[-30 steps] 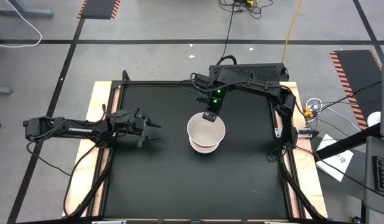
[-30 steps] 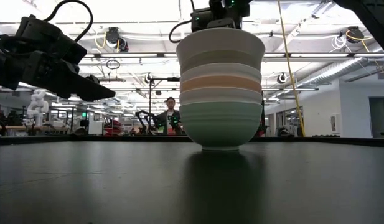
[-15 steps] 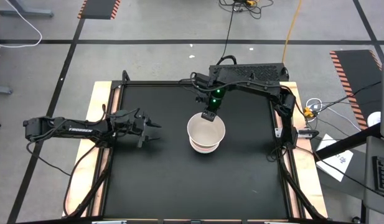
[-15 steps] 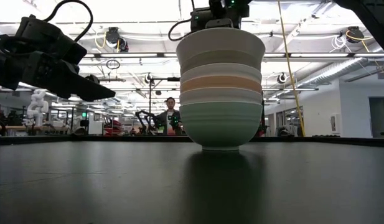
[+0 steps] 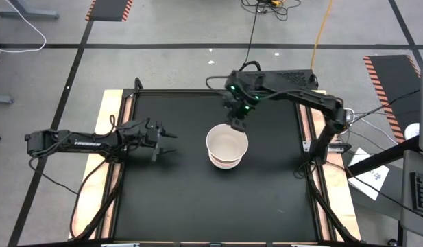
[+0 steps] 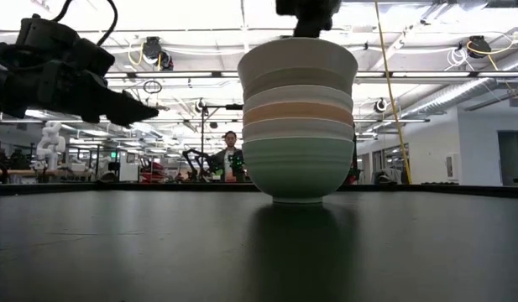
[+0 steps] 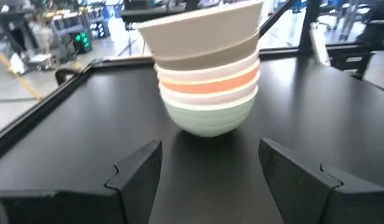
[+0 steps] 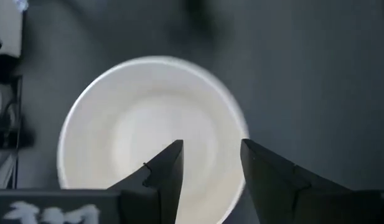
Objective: Nest bowls inside each other
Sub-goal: Return to Home Position
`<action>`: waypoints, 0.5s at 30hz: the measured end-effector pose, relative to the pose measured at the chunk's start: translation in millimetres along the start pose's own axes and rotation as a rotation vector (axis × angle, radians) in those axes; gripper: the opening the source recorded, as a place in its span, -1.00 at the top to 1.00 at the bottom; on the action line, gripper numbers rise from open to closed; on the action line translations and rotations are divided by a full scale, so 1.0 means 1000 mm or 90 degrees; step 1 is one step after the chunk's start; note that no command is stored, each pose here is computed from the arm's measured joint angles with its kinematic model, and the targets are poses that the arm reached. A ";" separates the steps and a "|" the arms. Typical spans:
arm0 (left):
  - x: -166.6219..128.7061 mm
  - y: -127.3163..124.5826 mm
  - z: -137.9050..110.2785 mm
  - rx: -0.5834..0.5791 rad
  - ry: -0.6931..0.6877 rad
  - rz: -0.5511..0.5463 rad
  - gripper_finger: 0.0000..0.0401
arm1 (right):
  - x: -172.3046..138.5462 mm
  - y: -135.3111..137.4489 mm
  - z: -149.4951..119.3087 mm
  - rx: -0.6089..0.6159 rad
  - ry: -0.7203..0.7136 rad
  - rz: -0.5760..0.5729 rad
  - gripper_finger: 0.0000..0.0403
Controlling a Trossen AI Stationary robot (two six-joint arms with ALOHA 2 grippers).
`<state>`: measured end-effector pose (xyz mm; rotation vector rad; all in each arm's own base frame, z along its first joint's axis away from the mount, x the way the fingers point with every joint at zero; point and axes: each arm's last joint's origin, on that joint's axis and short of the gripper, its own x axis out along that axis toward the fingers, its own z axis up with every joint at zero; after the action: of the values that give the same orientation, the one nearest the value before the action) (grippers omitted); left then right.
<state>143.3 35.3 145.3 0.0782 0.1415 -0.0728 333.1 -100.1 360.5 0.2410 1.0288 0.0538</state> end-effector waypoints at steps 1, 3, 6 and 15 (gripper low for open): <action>-0.001 -0.001 0.001 0.006 -0.007 -0.008 -0.35 | -0.003 0.005 -0.006 -0.011 -0.005 0.002 0.25; -0.003 -0.002 0.005 0.018 -0.022 -0.026 -0.35 | -0.008 0.012 -0.020 -0.027 -0.023 0.004 0.25; -0.008 -0.004 0.009 0.025 -0.038 -0.027 -0.35 | -0.013 0.015 -0.050 -0.029 -0.070 -0.021 0.25; -0.023 -0.008 0.016 0.017 -0.063 -0.018 -0.35 | -0.019 0.019 -0.157 0.027 -0.215 -0.040 0.25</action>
<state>121.9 27.2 163.5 0.0988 0.0420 -0.1072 190.3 -57.6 303.4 0.2473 0.7017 -0.0644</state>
